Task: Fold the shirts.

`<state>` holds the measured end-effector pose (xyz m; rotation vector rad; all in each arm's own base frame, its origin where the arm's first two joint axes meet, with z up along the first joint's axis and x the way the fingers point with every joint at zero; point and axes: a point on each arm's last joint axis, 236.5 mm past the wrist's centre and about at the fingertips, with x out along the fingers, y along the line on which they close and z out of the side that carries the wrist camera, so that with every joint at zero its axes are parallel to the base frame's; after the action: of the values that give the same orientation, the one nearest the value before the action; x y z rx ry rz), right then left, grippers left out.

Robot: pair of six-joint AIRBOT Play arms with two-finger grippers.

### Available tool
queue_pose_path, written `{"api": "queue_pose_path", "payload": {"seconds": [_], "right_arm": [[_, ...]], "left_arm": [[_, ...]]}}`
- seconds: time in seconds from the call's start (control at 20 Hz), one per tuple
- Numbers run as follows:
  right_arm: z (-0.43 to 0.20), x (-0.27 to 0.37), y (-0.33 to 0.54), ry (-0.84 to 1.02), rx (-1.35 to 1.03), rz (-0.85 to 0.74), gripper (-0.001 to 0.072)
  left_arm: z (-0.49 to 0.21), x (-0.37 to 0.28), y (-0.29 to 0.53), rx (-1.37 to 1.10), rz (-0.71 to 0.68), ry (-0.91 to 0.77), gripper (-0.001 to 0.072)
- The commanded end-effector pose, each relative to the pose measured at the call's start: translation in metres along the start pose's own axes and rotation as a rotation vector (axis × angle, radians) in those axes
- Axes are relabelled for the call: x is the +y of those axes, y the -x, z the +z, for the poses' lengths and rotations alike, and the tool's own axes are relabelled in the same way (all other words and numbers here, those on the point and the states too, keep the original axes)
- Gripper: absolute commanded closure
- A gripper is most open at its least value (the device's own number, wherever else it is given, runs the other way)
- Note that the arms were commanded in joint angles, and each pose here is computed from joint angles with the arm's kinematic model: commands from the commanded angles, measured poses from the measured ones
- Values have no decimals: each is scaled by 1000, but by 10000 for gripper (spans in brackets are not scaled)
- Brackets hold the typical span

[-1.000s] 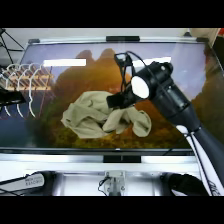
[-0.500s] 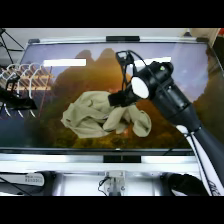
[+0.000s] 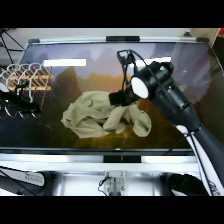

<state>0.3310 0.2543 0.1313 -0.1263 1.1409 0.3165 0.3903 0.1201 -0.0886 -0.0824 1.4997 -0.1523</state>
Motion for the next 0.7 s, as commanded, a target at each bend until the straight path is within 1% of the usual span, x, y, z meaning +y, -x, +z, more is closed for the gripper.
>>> {"api": "queue_pose_path", "payload": {"seconds": [0.0,0.05,0.1,0.15,0.2,0.35,0.5,0.65], "right_arm": [[2,-5,0,-3,-8,-20,644],[2,-6,0,-4,-10,-26,644],[2,-6,0,-3,-10,-26,643],[2,-6,0,-3,-10,-26,643],[2,-6,0,-3,-10,-26,637],[4,-10,0,-1,-17,-42,637],[5,-12,0,0,-21,-50,637],[5,-13,0,-5,-19,-52,641]], "left_arm": [[-6,-3,-11,38,-21,3,320],[-8,-4,-13,49,-27,4,347],[-10,-4,-14,59,-32,4,508],[-10,-6,-14,60,-37,5,635],[-9,-6,-12,55,-38,6,657],[8,-2,12,-10,-8,8,659],[34,0,58,-130,42,15,659],[55,-14,118,-287,51,25,660]]}}
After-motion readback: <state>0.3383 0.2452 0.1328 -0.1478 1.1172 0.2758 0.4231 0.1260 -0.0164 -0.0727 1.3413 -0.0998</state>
